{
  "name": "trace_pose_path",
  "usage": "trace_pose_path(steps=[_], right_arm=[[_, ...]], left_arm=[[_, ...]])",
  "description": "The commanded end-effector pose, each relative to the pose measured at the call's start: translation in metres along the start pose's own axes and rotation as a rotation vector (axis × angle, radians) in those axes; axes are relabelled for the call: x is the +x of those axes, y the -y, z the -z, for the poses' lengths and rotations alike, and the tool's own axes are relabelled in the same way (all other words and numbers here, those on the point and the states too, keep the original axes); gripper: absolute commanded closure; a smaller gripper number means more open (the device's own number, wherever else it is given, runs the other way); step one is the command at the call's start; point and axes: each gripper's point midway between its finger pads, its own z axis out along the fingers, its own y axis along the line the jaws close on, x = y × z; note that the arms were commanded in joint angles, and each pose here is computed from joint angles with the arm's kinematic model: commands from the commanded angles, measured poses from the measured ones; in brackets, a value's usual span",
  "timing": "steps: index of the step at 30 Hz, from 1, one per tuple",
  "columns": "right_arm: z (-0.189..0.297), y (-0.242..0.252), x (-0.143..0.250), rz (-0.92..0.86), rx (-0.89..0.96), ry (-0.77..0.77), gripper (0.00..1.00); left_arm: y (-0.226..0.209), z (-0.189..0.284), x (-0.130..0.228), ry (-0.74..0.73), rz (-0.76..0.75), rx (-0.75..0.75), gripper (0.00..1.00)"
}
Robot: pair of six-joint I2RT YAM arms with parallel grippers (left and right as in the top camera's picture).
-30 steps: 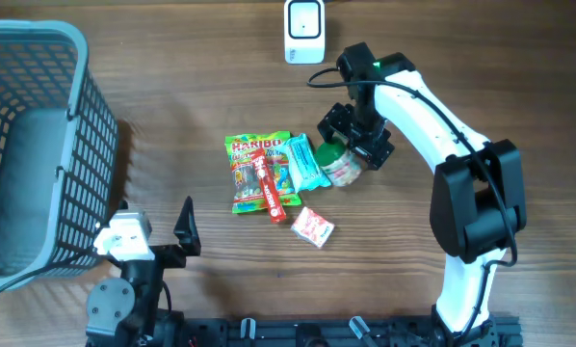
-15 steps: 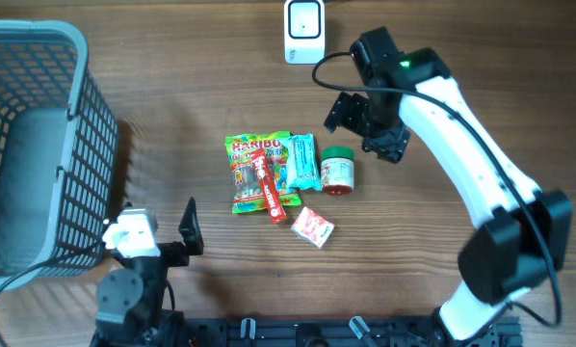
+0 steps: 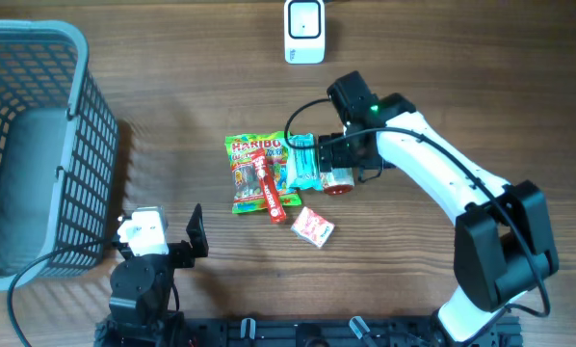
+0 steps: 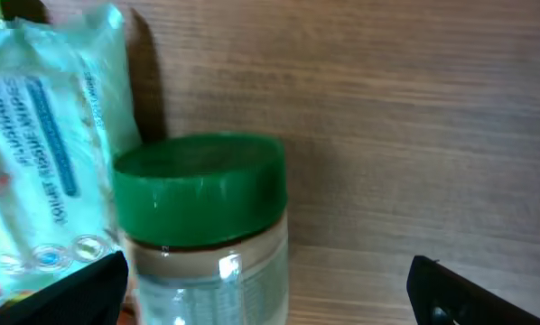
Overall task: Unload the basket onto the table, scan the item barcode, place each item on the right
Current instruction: 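Grasp the green-lidded jar with the right gripper, then lift the jar with the right gripper and turn its label toward the scanner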
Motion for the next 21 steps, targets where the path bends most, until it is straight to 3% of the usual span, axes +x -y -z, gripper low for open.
trace_pose_path(steps=[1,7,8,10,14,17,21], right_arm=[[-0.011,-0.019,0.001,0.172,-0.106,0.002,0.00],[-0.043,-0.016,0.025,0.177,-0.134,-0.026,0.01],[-0.046,-0.016,0.027,0.173,-0.135,-0.024,0.06],[-0.047,-0.016,0.023,0.124,-0.128,-0.009,0.28],[-0.046,-0.018,0.021,0.060,-0.141,-0.006,0.46],[-0.025,-0.054,0.026,0.075,-0.369,-0.073,0.50],[0.042,-0.081,0.018,0.060,-0.731,-0.160,0.55]], left_arm=[[-0.004,-0.001,0.002,0.000,0.011,-0.018,0.00],[-0.004,-0.001,0.002,0.000,0.011,-0.019,0.00],[-0.004,-0.001,0.002,0.000,0.011,-0.018,0.00],[-0.004,-0.001,0.002,0.000,0.011,-0.019,0.00],[-0.004,-0.001,0.002,0.000,0.011,-0.018,0.00],[-0.004,-0.001,0.002,0.000,0.011,-0.019,0.00],[-0.004,-0.001,0.002,0.000,0.011,-0.019,0.00]])
